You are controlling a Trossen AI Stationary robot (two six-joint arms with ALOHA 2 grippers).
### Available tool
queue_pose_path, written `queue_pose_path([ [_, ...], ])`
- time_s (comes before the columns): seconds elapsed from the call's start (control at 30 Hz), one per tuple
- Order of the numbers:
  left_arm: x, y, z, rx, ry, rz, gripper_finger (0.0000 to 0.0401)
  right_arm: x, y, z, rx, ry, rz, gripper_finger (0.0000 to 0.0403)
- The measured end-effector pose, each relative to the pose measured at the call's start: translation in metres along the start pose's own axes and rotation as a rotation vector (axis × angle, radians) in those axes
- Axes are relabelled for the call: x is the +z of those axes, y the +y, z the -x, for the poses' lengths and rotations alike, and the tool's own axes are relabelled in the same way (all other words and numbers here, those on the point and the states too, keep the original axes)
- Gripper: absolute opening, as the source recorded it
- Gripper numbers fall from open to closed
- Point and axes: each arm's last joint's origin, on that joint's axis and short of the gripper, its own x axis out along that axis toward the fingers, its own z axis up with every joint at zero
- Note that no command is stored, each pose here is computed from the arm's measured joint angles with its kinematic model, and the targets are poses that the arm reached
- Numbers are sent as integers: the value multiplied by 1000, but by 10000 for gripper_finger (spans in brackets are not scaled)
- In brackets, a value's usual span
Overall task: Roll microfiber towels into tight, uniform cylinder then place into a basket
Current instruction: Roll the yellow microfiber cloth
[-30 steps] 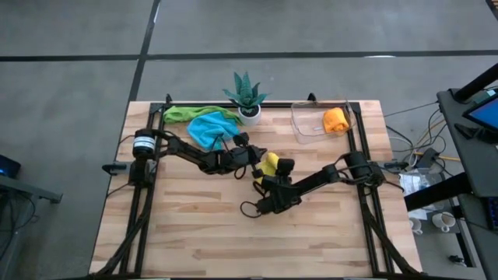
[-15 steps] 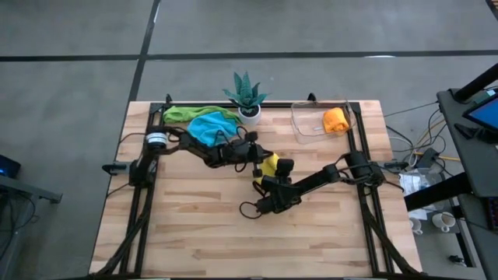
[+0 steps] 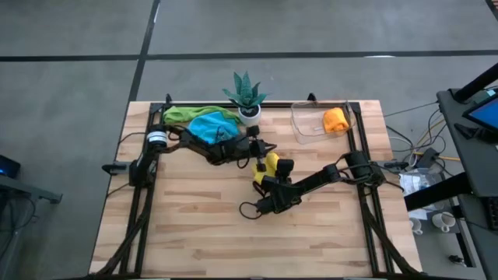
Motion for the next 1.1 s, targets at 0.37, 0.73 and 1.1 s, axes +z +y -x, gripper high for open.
queue_pose_path([
  [0.37,14,24,-33,-131,148,4,0,0,0,0,3,-3,0,14],
  [0.73,57,45,-46,-348,328,87,0,1,1,0,17,0,4,14],
  [1.1,83,55,-46,-391,432,124,0,1,1,1,45,11,-2,14],
])
